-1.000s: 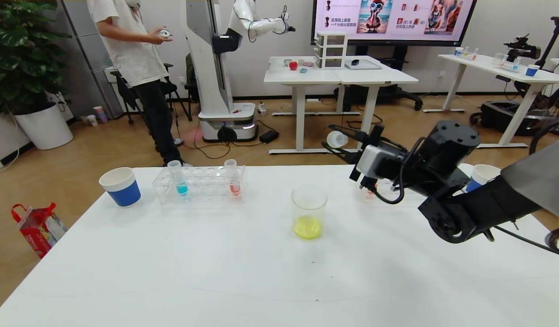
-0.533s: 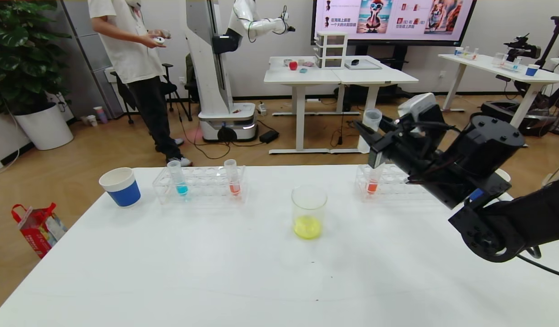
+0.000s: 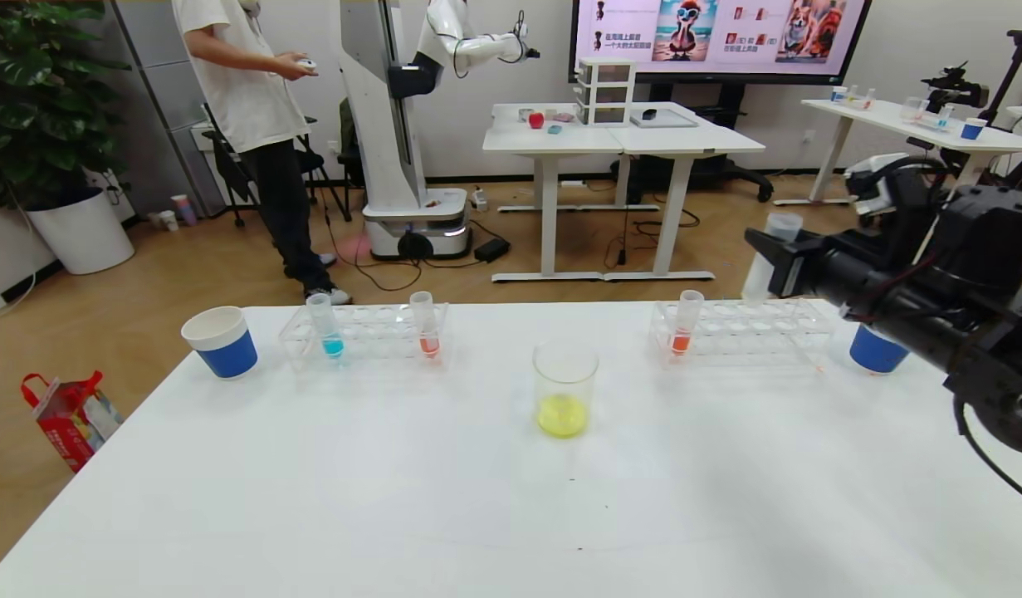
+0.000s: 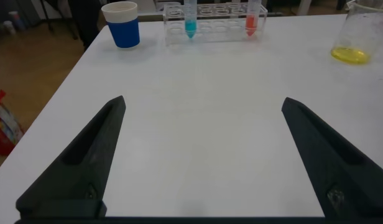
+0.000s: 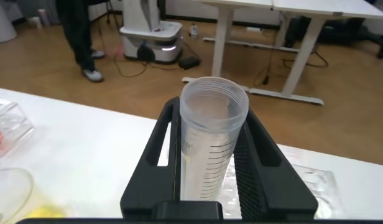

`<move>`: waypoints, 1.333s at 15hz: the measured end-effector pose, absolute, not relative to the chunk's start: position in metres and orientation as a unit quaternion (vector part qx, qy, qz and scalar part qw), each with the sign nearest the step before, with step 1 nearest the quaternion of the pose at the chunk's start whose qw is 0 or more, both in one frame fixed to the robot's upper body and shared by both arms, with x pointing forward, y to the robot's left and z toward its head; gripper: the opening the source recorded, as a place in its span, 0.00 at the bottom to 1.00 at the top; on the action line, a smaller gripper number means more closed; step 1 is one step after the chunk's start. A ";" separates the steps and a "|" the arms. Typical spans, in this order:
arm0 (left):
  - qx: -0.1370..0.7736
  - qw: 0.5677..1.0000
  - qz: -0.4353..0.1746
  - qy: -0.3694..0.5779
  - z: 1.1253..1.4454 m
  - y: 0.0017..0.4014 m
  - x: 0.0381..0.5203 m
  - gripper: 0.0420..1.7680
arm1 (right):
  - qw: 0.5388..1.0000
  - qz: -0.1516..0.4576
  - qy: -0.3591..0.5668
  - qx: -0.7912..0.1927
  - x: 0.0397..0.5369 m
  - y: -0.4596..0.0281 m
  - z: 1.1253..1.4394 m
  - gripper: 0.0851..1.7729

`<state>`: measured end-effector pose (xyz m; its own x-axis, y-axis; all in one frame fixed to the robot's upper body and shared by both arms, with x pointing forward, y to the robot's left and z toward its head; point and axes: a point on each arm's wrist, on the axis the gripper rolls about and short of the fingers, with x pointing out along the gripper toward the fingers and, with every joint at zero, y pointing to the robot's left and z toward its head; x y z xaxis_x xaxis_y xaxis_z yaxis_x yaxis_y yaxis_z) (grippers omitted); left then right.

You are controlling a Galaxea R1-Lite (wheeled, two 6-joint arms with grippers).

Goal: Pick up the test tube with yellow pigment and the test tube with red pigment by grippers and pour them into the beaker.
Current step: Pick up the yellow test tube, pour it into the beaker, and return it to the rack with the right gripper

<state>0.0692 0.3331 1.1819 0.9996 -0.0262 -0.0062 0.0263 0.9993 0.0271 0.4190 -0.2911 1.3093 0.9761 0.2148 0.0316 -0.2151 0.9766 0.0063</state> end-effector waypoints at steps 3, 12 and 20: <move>0.014 1.000 -0.013 0.003 1.182 0.333 0.069 0.99 | 0.998 0.056 -0.030 0.001 0.423 -0.345 1.321 0.25; 0.014 1.000 -0.013 0.003 1.182 0.333 0.069 0.99 | 0.996 -0.085 0.002 -0.025 0.452 -0.468 1.299 0.25; 0.014 1.000 -0.013 0.003 1.182 0.333 0.069 0.99 | 0.994 -0.106 0.010 -0.032 0.471 -0.493 1.245 0.25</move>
<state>0.0692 0.3331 1.1819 0.9996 -0.0262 -0.0066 0.0263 0.9993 0.0271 0.4714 -0.4934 1.2449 0.9775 -0.2105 -0.0132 0.2092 0.9757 -0.0655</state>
